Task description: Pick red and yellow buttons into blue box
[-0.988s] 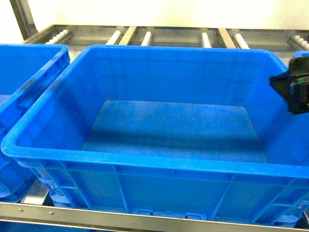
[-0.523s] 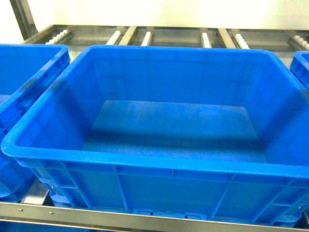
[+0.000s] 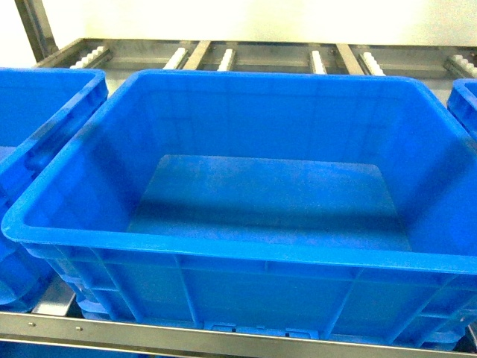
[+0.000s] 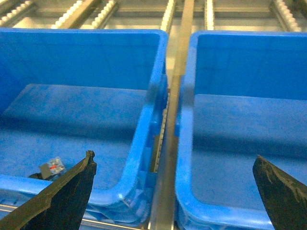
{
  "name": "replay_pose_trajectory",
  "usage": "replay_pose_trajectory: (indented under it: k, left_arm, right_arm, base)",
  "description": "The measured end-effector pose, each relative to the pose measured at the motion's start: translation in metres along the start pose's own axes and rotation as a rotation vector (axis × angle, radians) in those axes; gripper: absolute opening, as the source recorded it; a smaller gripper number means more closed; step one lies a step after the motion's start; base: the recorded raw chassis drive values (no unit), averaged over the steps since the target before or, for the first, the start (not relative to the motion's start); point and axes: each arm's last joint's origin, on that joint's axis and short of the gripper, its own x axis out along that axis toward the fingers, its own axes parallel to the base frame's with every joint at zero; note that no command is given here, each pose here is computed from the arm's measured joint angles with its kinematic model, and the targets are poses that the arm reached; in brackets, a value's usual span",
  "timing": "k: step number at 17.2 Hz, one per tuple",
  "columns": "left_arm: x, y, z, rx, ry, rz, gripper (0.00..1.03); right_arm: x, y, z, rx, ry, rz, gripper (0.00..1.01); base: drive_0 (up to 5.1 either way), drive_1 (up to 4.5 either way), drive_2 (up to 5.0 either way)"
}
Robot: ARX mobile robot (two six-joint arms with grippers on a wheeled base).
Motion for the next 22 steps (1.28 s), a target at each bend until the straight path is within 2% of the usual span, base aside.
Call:
replay_pose_trajectory:
  k: [2,4,6,11,13,15,17,18,19,20,21,22]
  left_arm:
    - [0.000,0.000,0.000,0.000,0.000,0.000,0.24]
    - [0.000,0.000,0.000,0.000,0.000,0.000,0.24]
    - [0.000,0.000,0.000,0.000,-0.001,0.000,0.24]
    - [0.000,0.000,0.000,0.001,-0.001,0.000,0.24]
    - [0.007,0.005,0.002,0.012,0.015,-0.061,0.24]
    - [0.027,0.023,0.023,0.035,-0.023,-0.095,0.24]
    - [0.056,0.033,0.029,0.011,0.010,-0.161,0.24]
    - [0.075,0.036,0.028,-0.021,0.041,-0.214,0.24]
    - [0.097,0.037,0.028,-0.040,0.066,-0.239,0.24]
    - [0.112,0.036,0.030,-0.041,0.077,-0.244,0.24]
    - [0.133,0.034,0.032,-0.055,0.078,-0.264,0.24]
    - [0.154,0.028,0.035,-0.075,0.112,-0.302,0.24]
  right_arm:
    - [0.003,0.009,-0.002,0.014,0.001,0.044,0.98]
    - [0.005,0.009,-0.013,0.049,0.050,0.036,0.98]
    - [0.006,0.013,-0.016,0.039,0.056,0.025,0.98]
    - [0.006,0.013,-0.016,0.038,0.055,0.024,0.98]
    - [0.006,0.013,-0.016,0.038,0.055,0.024,0.98]
    - [0.006,0.013,-0.016,0.038,0.056,0.024,0.98]
    - [0.006,0.013,-0.016,0.038,0.055,0.024,0.98]
    - [0.006,0.013,-0.016,0.038,0.056,0.024,0.98]
    - [0.006,0.013,-0.016,0.038,0.055,0.024,0.98]
    - [0.006,0.013,-0.016,0.038,0.055,0.024,0.98]
    - [0.006,0.013,-0.016,0.038,0.055,0.024,0.98]
    - [0.006,0.013,-0.016,0.038,0.055,0.024,0.98]
  base:
    - [0.0,0.00,0.0]
    - [0.0,0.00,0.0]
    - [0.0,0.00,0.0]
    - [0.0,0.00,0.0]
    - [0.0,0.00,0.0]
    - [0.0,0.00,0.0]
    - [0.0,0.00,0.0]
    - [0.0,0.00,0.0]
    - [0.0,0.00,0.0]
    - [0.0,0.00,0.0]
    - [0.0,0.00,0.0]
    - [0.0,0.00,0.0]
